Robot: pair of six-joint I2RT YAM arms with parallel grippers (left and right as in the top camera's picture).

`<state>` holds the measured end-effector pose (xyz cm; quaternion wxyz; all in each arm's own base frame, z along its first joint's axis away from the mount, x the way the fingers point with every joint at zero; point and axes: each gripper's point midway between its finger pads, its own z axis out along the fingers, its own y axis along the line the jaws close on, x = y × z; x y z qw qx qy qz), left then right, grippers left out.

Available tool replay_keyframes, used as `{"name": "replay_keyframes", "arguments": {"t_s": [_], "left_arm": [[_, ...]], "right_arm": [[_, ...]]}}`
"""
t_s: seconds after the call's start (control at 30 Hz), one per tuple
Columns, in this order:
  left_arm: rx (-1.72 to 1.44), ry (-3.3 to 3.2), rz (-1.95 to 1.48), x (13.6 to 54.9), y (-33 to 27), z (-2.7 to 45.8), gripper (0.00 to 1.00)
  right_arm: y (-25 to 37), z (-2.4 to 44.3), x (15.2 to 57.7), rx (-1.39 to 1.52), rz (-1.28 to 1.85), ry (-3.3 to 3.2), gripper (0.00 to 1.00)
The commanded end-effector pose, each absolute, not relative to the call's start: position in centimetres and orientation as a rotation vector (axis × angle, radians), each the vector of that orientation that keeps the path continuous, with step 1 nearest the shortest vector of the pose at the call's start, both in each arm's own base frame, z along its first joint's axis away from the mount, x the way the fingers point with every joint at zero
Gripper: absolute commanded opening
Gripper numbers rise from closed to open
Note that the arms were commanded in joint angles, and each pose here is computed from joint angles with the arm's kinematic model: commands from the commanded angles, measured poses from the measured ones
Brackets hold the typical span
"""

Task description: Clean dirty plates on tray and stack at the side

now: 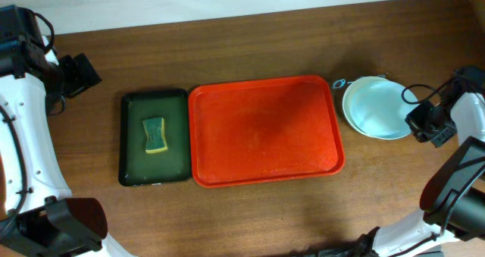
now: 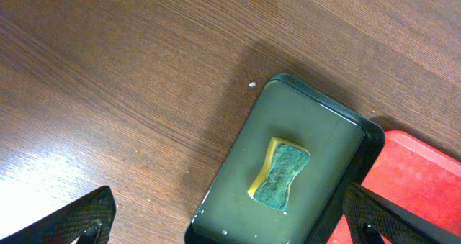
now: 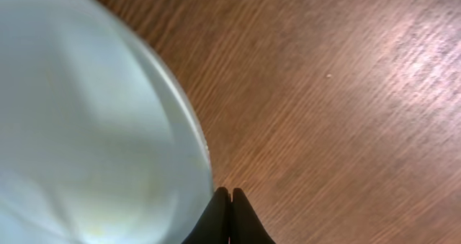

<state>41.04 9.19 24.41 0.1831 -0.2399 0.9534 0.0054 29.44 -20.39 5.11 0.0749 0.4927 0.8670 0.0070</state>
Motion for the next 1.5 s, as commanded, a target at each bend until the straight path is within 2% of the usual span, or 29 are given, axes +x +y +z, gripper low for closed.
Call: {"name": "replay_keyframes", "arguments": {"t_s": [0.0,0.13,0.17,0.27,0.3,0.33,0.57,1.17,1.37,1.47], "left_arm": [[-0.693,2.679,0.012,41.0,9.3,24.7,0.99],[-0.693,2.679,0.012,41.0,9.3,24.7,0.99],[-0.693,2.679,0.012,41.0,9.3,24.7,0.99],[-0.693,2.679,0.012,41.0,9.3,24.7,0.99],[-0.693,2.679,0.012,41.0,9.3,24.7,0.99],[-0.693,2.679,0.012,41.0,9.3,24.7,0.99],[-0.693,2.679,0.012,41.0,9.3,24.7,0.99],[-0.693,2.679,0.012,41.0,9.3,24.7,0.99],[-0.693,2.679,0.012,41.0,9.3,24.7,0.99],[-0.693,2.679,0.012,41.0,9.3,24.7,0.99]], "right_arm": [[-18.4,5.4,30.9,1.32,0.071,2.662,0.12],[-15.5,5.9,32.5,1.127,0.193,2.733,0.49],[-14.4,6.2,32.7,1.102,0.255,2.75,0.55],[-11.1,6.6,33.6,0.855,0.395,2.821,0.59],[-8.8,6.6,33.8,0.636,0.416,2.888,0.65],[-6.5,6.5,33.5,0.539,0.434,2.942,0.98],[-3.4,6.5,34.1,0.399,0.441,2.971,0.98],[-3.4,6.5,34.2,0.396,0.44,2.968,0.98],[-3.3,11.4,34.6,0.338,0.397,2.83,0.98],[-2.5,16.1,34.3,0.26,0.361,2.701,0.98]]}}
